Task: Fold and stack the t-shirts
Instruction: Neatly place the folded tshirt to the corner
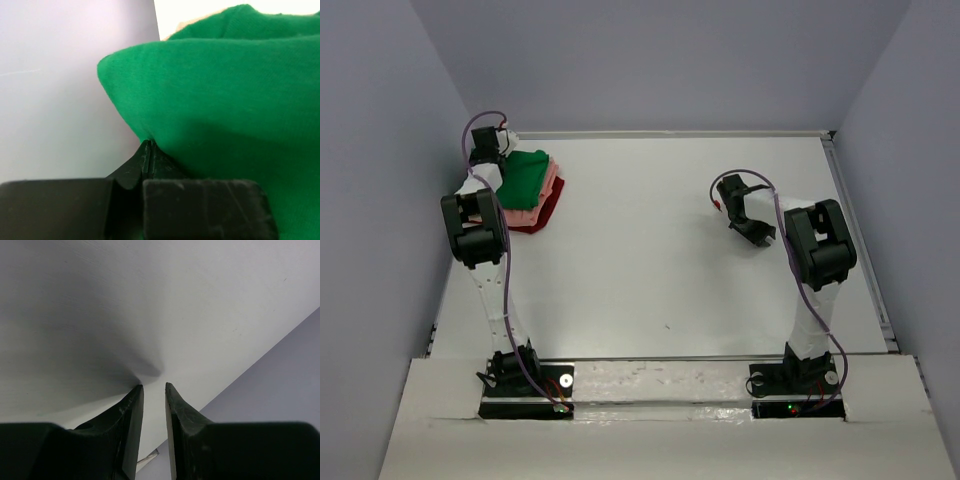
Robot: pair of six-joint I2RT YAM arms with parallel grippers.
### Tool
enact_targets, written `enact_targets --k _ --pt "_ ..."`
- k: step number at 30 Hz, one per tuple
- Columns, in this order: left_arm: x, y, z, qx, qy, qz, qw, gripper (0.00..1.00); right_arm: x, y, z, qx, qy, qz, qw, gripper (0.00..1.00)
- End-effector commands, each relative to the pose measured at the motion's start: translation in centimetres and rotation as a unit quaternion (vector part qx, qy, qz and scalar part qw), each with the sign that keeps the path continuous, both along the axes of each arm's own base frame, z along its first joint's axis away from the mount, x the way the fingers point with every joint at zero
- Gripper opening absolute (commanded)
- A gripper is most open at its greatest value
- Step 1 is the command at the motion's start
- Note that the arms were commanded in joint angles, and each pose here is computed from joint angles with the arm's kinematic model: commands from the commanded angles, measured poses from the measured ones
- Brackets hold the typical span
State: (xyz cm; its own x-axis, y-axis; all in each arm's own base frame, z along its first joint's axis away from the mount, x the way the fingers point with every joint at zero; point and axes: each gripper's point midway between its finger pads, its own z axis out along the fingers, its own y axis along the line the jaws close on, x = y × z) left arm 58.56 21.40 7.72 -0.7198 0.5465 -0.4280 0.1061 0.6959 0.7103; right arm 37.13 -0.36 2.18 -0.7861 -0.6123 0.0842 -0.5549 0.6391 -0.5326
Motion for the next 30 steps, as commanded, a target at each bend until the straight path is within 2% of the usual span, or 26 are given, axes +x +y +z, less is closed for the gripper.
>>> enact_targets --k 1,8,13,22,30 --pt "0.7 0.2 5.7 0.022 -0.057 0.004 0.998 0.00 -0.5 0.9 -1.7 0.027 0.022 -0.003 0.999 0.30" --pt "-0.5 -2.1 15.0 0.043 -0.113 -0.016 0.993 0.00 -0.5 1.2 -1.0 0.041 0.012 -0.004 0.999 0.30" --pt "-2.0 -5.1 18.1 0.042 -0.136 -0.036 0.989 0.00 -0.6 1.6 -0.4 0.057 0.003 -0.003 0.998 0.30" --pt "-2.2 -9.0 16.8 0.044 -0.126 -0.059 0.989 0.00 -0.5 2.0 0.1 0.070 -0.007 -0.002 0.998 0.30" --pt "-0.2 -10.6 13.8 0.048 -0.112 -0.063 0.991 0.00 -0.8 2.1 0.1 0.077 -0.005 0.000 0.997 0.30"
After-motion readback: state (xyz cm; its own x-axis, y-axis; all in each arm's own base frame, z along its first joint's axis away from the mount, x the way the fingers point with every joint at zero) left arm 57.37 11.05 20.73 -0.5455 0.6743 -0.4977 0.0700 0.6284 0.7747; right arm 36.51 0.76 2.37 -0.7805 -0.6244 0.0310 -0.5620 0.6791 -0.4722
